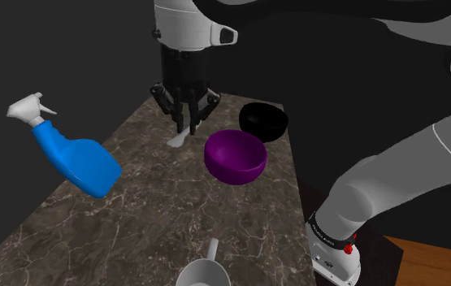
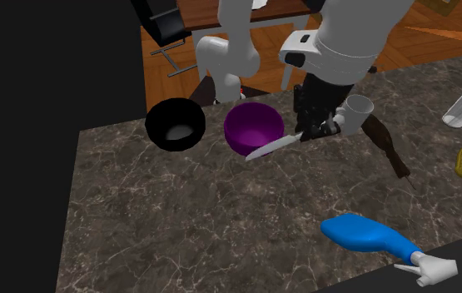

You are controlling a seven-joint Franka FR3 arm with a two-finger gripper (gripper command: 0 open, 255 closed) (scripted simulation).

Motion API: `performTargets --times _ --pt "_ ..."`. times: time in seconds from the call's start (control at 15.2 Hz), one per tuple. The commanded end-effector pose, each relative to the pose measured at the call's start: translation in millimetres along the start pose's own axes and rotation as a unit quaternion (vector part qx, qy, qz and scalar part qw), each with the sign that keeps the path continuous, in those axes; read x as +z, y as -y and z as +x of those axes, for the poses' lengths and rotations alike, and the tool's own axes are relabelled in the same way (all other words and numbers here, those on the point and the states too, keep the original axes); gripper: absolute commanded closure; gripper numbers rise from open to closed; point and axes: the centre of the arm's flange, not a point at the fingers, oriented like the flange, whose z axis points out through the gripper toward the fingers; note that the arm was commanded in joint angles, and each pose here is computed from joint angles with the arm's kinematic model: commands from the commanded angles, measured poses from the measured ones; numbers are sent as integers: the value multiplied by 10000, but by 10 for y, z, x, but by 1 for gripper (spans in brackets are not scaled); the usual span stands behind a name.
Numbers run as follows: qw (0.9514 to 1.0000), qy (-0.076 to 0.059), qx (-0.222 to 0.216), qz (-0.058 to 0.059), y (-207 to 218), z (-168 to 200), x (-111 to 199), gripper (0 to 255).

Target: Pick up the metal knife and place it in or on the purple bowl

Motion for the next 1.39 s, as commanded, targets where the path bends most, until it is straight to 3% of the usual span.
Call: performTargets --times 0.0,0.53,1.32 --pt "10000 12 -9 13 -226 119 6 255" --pt "10000 12 -9 13 -1213 539 -16 255" --pt "10000 12 -9 13 -1197 538 618 255"
